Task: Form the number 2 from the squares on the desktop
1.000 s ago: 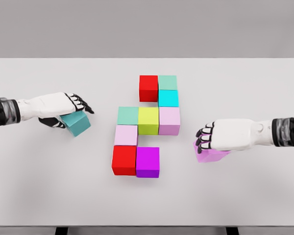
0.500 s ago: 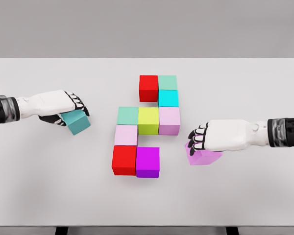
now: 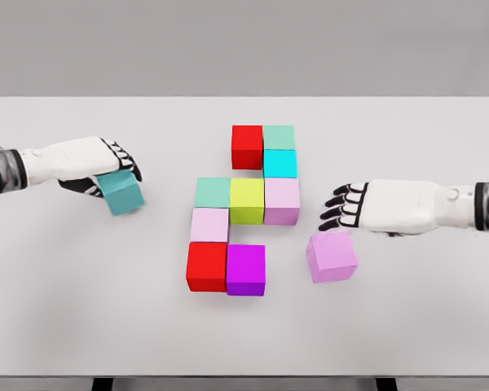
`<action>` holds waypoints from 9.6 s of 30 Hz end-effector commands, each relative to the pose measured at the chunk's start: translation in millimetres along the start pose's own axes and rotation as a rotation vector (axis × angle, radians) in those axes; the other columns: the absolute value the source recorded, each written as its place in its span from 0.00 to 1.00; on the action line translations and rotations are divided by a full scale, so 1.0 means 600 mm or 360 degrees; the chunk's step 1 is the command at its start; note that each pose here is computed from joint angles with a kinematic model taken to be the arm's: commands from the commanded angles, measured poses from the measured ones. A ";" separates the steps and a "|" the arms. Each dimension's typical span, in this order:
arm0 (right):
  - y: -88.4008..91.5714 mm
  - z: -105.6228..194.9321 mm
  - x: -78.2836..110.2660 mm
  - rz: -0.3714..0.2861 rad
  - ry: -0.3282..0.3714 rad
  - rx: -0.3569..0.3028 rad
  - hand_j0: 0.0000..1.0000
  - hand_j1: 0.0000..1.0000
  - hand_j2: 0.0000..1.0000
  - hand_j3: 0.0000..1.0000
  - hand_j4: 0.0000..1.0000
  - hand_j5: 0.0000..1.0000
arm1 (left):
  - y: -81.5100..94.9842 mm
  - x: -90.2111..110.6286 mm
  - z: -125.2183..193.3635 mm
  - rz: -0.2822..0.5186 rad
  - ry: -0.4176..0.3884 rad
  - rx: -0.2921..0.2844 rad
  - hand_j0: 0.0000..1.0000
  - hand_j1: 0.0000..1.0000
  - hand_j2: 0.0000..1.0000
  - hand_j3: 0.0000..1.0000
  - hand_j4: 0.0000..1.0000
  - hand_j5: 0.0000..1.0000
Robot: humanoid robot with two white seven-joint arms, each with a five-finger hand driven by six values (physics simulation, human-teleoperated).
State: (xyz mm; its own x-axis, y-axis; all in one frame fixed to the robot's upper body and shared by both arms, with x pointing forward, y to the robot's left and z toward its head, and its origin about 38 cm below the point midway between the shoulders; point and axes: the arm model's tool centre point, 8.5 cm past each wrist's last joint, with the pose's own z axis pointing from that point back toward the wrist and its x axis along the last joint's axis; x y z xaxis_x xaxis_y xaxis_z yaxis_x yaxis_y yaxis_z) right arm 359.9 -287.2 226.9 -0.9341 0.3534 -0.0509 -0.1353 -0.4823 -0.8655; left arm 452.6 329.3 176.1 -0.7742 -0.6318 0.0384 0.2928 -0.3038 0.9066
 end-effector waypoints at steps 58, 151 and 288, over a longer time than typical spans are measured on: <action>0.083 0.017 -0.017 0.0103 0.0108 0.0002 0.55 0.55 0.55 0.55 0.55 0.55 | 0.086 -0.051 -0.132 0.0068 0.0128 0.0141 0.66 0.66 0.66 0.66 0.66 0.66; 0.118 -0.049 0.039 0.0007 -0.0080 -0.0195 0.55 0.55 0.55 0.55 0.55 0.55 | 0.029 -0.085 -0.050 0.0053 0.0246 -0.0030 0.77 0.77 0.77 0.77 0.77 0.77; 0.092 -0.085 0.027 -0.0008 -0.0066 -0.0355 0.58 0.58 0.58 0.58 0.58 0.58 | 0.053 -0.028 -0.181 0.0119 0.0098 -0.0068 0.85 0.85 0.85 0.85 0.85 0.85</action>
State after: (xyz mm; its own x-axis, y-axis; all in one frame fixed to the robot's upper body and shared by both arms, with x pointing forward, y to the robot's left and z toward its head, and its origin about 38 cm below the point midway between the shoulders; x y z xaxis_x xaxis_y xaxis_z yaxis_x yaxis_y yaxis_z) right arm 353.7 -266.7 150.9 -0.9480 0.3168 -0.0320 -0.0681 -0.3000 -0.9515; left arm 536.1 254.4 157.5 -0.7131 -0.6972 0.0739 0.3734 -0.2885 0.8817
